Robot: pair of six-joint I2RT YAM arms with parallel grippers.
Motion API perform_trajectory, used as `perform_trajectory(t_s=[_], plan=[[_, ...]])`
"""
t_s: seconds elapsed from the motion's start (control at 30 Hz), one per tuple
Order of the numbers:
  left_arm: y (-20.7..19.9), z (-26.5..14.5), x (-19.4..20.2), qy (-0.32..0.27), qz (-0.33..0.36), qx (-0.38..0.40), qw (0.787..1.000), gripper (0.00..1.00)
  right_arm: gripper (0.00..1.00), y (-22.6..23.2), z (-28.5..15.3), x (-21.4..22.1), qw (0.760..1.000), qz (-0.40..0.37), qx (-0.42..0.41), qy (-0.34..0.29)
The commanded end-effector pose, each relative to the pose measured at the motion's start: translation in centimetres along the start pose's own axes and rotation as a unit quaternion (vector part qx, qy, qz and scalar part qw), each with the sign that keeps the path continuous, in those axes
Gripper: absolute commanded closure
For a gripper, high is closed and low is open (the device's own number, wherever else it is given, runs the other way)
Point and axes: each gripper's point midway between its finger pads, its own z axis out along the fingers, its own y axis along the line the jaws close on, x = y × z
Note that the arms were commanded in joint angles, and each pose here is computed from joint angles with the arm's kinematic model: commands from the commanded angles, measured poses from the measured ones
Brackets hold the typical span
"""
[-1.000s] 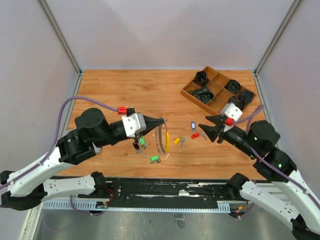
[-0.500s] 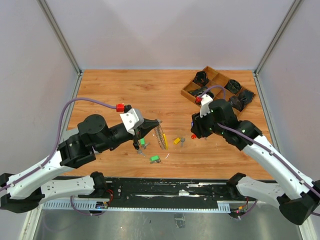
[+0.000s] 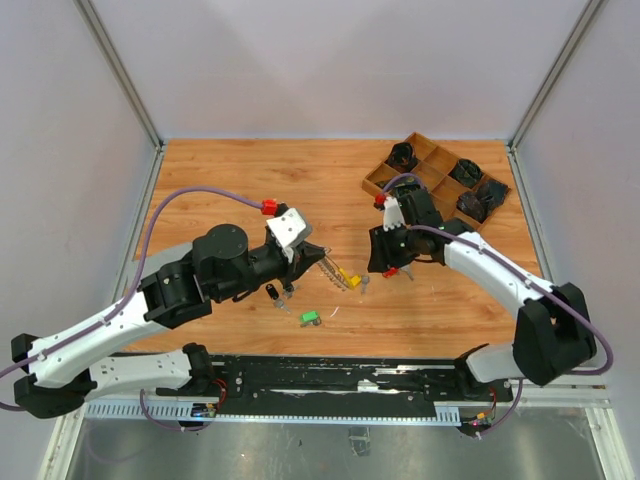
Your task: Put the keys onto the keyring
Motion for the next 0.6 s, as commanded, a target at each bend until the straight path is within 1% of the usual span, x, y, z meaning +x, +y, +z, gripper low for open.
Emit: perform_trajectory(t_s=[0.0,0.17,0.37,0.57], plan=[[-0.1,-0.1,-1.3,-0.009,-0.022,-0.004,1.000,0.99,0.55,0.3,1.7,-1.0,0.999,-0.006,-0.050,-0.011],[-0.2,0.0,-1.0,-0.004,-0.031,-0.004,0.999,1.00,0.55,-1.0,3.3,-0.7,0.999,0.003,-0.044,0.002],[-0.2,-0.1,-1.0,-0.001,-0.036,-0.005,0.999,0.99,0.56,-1.8,5.2,1.0,0.998,0.009,-0.051,0.044],[-0.3,0.0,-1.0,0.002,-0.042,-0.004,0.999,0.99,0.55,-2.3,6.6,2.1,0.996,0.005,-0.059,0.067]])
